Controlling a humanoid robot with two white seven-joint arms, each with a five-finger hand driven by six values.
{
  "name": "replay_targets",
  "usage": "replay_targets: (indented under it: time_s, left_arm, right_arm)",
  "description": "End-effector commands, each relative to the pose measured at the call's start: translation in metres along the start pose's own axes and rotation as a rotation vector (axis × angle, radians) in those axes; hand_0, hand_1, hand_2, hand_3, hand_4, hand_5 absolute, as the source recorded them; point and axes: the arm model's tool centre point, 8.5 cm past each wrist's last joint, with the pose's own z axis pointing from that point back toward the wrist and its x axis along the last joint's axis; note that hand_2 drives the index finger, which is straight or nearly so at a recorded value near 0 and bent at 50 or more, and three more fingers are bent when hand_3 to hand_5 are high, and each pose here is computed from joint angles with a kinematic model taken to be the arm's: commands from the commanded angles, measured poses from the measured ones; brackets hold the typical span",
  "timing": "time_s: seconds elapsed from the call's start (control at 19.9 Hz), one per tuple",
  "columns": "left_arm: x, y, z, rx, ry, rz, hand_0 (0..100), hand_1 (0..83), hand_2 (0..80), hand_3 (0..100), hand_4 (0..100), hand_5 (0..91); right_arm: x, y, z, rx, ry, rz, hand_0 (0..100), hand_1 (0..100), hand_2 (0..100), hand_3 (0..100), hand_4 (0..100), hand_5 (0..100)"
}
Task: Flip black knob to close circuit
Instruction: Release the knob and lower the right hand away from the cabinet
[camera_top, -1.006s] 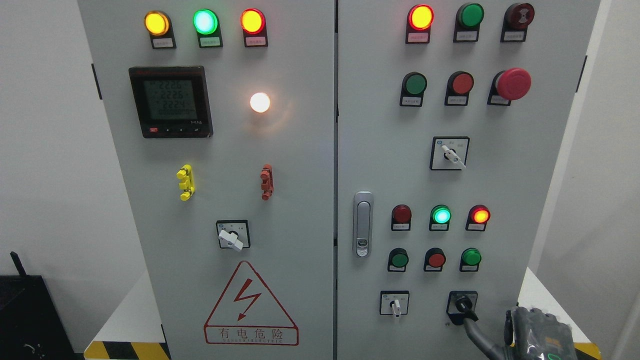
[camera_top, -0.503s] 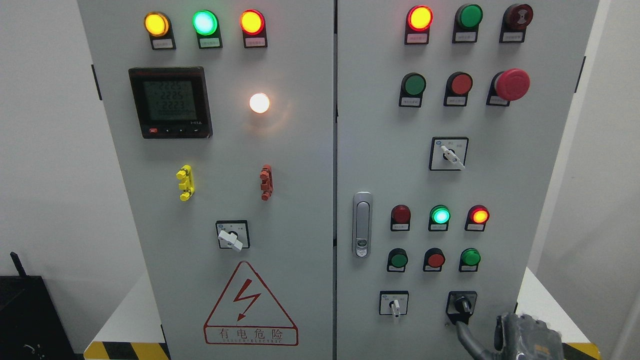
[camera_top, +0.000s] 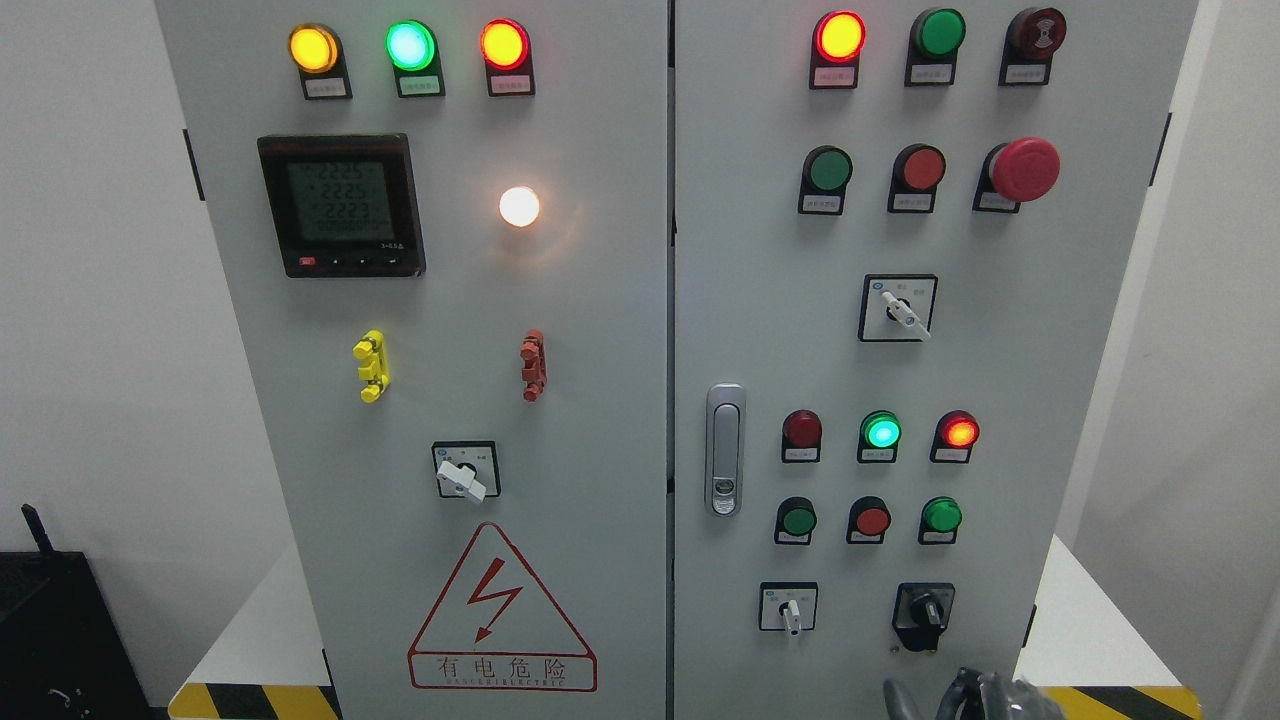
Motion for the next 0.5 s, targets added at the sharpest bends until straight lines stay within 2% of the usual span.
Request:
replay_targets:
  time_s: [0.0, 0.05, 0.1, 0.3, 0.45]
  left_arm:
    - [-0.010, 0.000, 0.000, 0.001, 0.000, 0.022, 0, 0.0, 0.0, 5, 3, 0.0]
    - [-0.010, 0.001, 0.000, 0.002, 0.000, 0.022, 0, 0.0, 0.0, 5, 3, 0.0]
    - [-0.010, 0.000, 0.000, 0.001, 0.000, 0.022, 0, 0.0, 0.0, 5, 3, 0.0]
    - [-0.010, 0.001, 0.000, 0.002, 0.000, 0.022, 0, 0.0, 0.0, 5, 3, 0.0]
    - [-0.010, 0.000, 0.000, 0.001, 0.000, 0.022, 0, 0.0, 0.0, 5, 3, 0.0]
  right_arm:
    - [0.014, -0.025, 0.061, 0.063, -0.156, -0.528, 0, 3, 10, 23, 17, 7]
    - [0.008, -0.025, 0.067, 0.082, -0.160, -0.566, 0, 1, 3, 15, 9, 0]
    - [0.001, -0.027, 0.073, 0.090, -0.154, -0.587, 0, 0, 0, 11, 4, 0]
    - [-0.012, -0.035, 0.090, 0.119, -0.199, -0.720, 0, 0, 0, 4, 0, 0]
    - [-0.018, -0.041, 0.093, 0.125, -0.209, -0.742, 0, 0, 0, 1, 0, 0]
